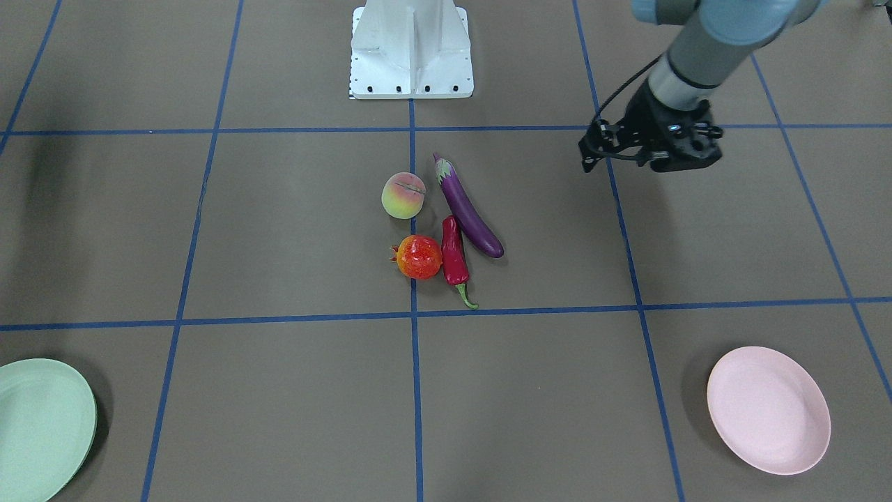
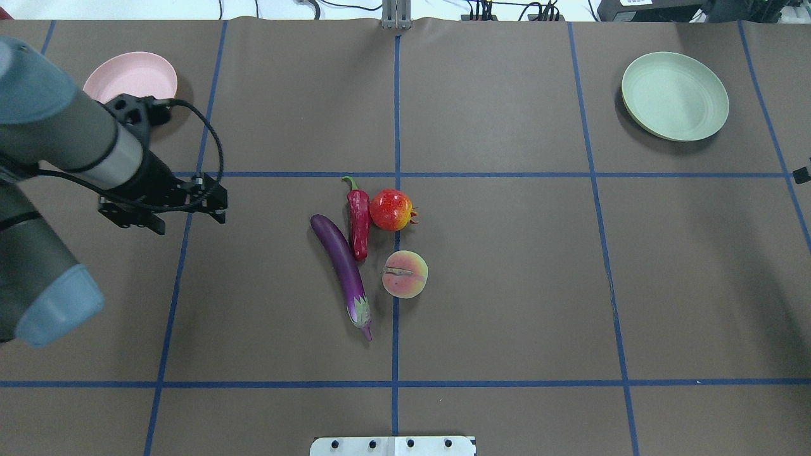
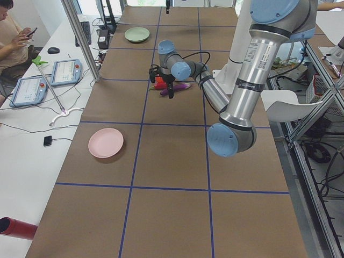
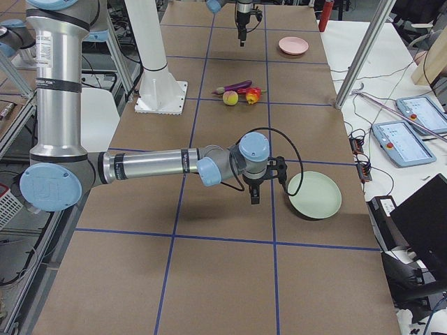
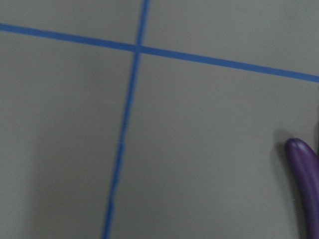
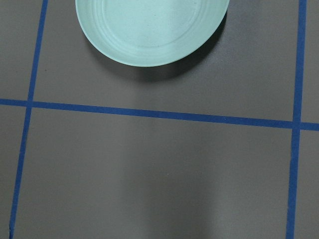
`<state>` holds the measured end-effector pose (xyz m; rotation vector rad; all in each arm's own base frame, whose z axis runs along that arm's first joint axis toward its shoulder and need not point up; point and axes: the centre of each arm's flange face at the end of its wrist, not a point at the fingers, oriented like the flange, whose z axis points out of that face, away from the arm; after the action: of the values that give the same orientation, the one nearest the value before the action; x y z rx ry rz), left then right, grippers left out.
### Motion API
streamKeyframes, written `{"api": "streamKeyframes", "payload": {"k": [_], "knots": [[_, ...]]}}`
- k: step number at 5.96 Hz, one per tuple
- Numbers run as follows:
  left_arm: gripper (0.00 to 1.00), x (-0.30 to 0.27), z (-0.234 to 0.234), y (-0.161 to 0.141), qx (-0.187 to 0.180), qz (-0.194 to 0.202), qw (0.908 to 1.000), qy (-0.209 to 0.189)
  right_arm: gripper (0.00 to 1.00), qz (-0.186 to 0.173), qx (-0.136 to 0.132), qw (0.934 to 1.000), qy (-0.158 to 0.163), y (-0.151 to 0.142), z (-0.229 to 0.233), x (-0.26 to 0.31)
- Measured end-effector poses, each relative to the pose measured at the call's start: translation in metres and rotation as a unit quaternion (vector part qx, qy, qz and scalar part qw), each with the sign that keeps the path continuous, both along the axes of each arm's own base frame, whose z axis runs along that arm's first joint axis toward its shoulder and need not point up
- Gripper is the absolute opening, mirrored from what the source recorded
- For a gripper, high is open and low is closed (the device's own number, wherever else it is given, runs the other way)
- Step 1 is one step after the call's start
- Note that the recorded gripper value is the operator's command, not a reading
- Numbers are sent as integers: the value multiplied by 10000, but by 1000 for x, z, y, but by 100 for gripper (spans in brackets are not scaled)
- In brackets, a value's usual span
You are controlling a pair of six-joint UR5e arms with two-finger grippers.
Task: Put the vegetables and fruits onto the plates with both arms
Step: 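Reach the left gripper down to the purple eggplant and grasp it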
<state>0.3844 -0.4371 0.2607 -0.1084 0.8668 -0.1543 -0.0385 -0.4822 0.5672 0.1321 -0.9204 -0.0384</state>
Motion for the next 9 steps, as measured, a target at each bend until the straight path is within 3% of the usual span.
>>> {"api": "streamKeyframes", "payload": {"k": [2, 6, 7, 8, 9], "knots": [[99, 115, -50, -4, -76, -41, 9992, -402, 100, -2, 41, 10000, 33, -2, -3, -2], [98, 203, -48, -23, -143, 43, 9955, -939, 100, 1, 78, 10000, 49, -3, -6, -3], [93, 214, -45, -20, -178, 102, 9948, -1000, 100, -3, 79, 10000, 49, -3, -6, -3], [70, 221, -42, -13, -199, 167, 9943, -1034, 100, -4, 80, 10000, 49, -3, -6, -3], [6, 225, -40, -8, -217, 211, 9939, -1057, 100, -9, 85, 10000, 48, -3, -6, -4]]}}
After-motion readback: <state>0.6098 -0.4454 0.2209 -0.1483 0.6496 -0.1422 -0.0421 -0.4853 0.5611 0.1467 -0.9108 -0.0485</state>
